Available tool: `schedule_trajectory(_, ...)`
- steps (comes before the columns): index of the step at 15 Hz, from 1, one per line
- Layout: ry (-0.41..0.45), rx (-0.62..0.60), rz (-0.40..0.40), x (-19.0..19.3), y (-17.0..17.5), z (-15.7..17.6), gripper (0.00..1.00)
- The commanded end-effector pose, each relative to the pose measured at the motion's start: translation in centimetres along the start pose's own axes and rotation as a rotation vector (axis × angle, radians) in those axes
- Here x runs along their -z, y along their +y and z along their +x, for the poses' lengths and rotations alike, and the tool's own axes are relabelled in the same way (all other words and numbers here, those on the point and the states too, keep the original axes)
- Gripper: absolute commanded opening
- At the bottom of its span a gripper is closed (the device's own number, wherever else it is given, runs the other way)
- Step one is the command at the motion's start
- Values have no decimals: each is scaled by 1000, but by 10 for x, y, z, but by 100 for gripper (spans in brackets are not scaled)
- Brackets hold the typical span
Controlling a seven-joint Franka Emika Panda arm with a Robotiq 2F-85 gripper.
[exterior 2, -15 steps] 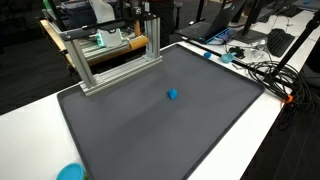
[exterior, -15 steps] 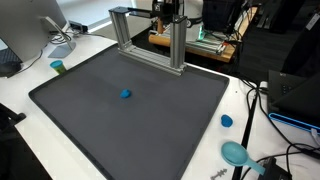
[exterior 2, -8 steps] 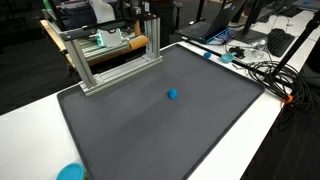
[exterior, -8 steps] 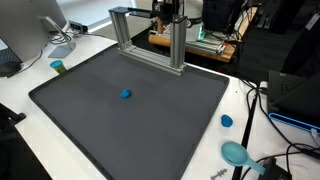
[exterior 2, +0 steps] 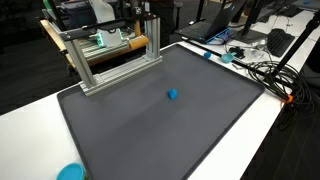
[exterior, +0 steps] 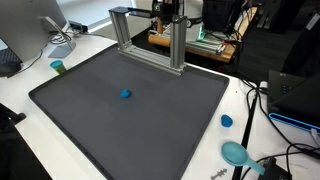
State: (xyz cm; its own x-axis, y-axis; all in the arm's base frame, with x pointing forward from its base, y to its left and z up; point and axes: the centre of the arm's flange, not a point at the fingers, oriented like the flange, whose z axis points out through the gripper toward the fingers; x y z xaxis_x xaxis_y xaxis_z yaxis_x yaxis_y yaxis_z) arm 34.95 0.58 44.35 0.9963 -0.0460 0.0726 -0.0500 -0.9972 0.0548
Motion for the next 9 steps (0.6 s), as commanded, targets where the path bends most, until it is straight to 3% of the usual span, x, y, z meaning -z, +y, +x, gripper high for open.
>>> schedule_trajectory(1,37,-24,8,1,-7,5,22)
schedule_trajectory(4,1,-18,-7,0,-7,8,22)
schedule_trajectory(5,-10,-17,-10,-3,-8,8,69)
schedule_trajectory(6,-7,-20,-6,-4,-8,8,52)
schedule_trajectory(7,-9,-21,-9,-6,-9,8,27)
schedule_trajectory(9,4,-19,-8,-4,-8,9,22)
